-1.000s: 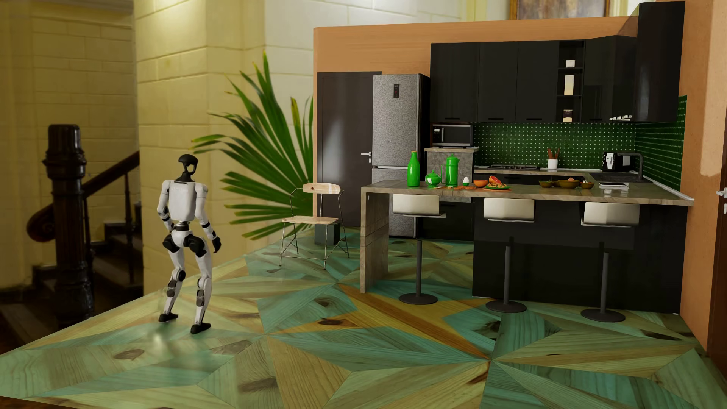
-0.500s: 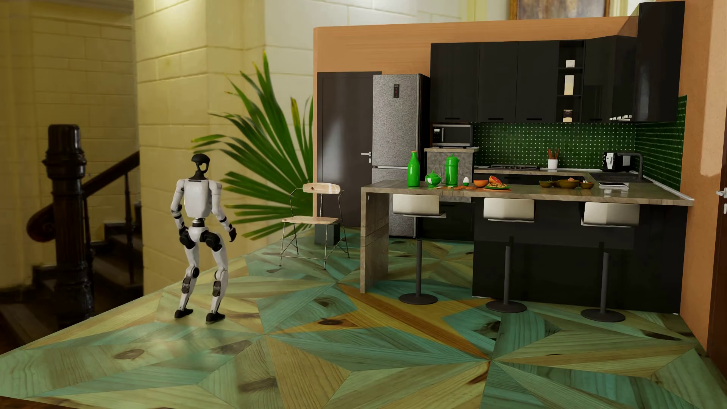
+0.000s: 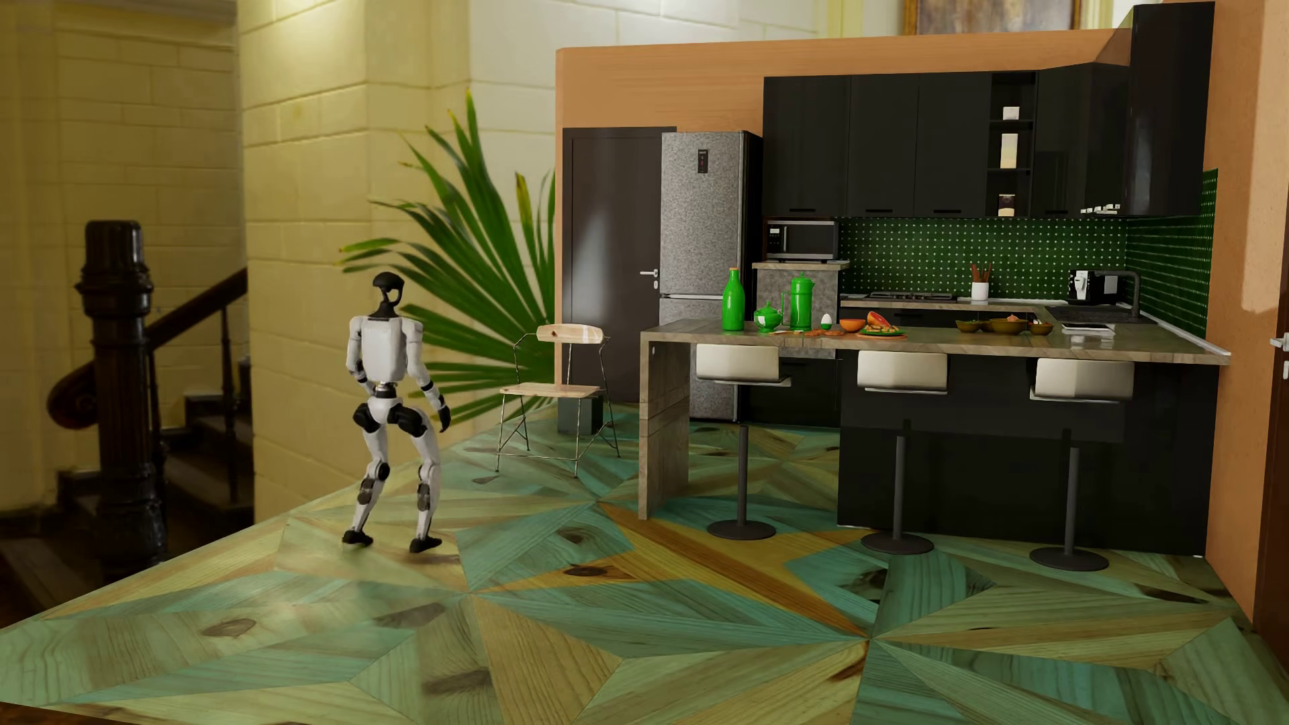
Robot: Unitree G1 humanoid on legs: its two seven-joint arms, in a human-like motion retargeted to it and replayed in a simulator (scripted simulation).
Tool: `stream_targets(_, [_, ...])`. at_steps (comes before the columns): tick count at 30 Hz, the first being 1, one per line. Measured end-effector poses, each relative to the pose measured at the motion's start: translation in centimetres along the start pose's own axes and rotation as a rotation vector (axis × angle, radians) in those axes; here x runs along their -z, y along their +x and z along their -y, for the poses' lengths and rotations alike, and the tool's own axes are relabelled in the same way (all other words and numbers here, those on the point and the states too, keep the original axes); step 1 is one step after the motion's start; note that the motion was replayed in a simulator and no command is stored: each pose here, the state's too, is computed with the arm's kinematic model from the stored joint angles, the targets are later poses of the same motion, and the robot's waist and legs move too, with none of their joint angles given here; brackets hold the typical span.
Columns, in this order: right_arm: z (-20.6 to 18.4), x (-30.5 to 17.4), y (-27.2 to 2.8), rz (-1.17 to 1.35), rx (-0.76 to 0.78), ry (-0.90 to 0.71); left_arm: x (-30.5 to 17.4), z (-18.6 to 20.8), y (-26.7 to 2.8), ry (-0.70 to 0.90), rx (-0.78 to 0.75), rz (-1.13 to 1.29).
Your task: Head to the dark chair
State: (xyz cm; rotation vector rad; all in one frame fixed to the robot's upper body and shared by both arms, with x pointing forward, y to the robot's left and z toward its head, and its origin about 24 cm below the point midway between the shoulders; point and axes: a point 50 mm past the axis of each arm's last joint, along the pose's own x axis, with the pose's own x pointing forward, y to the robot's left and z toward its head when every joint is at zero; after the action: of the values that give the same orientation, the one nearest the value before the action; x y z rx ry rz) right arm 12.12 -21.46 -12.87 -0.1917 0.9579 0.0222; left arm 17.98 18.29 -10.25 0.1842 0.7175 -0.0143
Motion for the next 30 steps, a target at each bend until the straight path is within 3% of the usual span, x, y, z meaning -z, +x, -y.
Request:
stream_targets(2, [0.0, 4.0, -1.4, -0.089, 0.026, 0.036, 0.1, 0.9, -0.1, -0.04, 0.038, -0.024])
stream_targets(5, [-1.4, -1.3, -0.2, 0.114, 0.076, 0.152, 4.1, -1.2, -1.9, -0.05, 0.047, -0.092])
stream_targets(7, [-2.5, -4.9, 0.5, 0.242, 0.024, 0.128, 5.6, -3.8, -2.9, -0.006, -0.014, -0.121])
stream_targets(11, [-1.4, -3.8, 0.7, 0.154, -0.035, 0.102, 2.2, -2.7, -1.4, -0.085, -0.166, -0.01])
stream_targets(15, [-2.3, -4.5, 1.0, 0.103, 0.048, 0.111, 4.3, -4.0, -2.2, -0.128, -0.255, -0.071])
stream_targets(17, [-2.2, -3.1, 0.7, 0.058, 0.06, 0.112, 6.1, -4.8, -3.1, -0.09, -0.233, -0.15])
stream_targets(21, [0.4, 0.9, -0.1, -0.033, 0.089, -0.052, 0.4, 0.1, 0.1, -0.078, 0.01, -0.03])
stream_targets(24, [-1.0, 1.8, -0.8, 0.008, 0.086, 0.085, 1.5, -1.0, -0.5, -0.072, 0.039, -0.059])
stream_targets(26, [-2.0, -1.8, -0.3, 0.144, 0.058, 0.154, 3.5, -2.7, -1.8, -0.041, -0.002, -0.075])
stream_targets(28, [-2.2, -5.0, 0.3, 0.238, 0.015, 0.115, 3.3, -4.4, -1.4, 0.049, -0.072, -0.051])
stream_targets(30, [-1.7, -2.1, 0.1, 0.114, -0.023, 0.08, 1.1, -5.2, -1.3, 0.009, -0.206, 0.086])
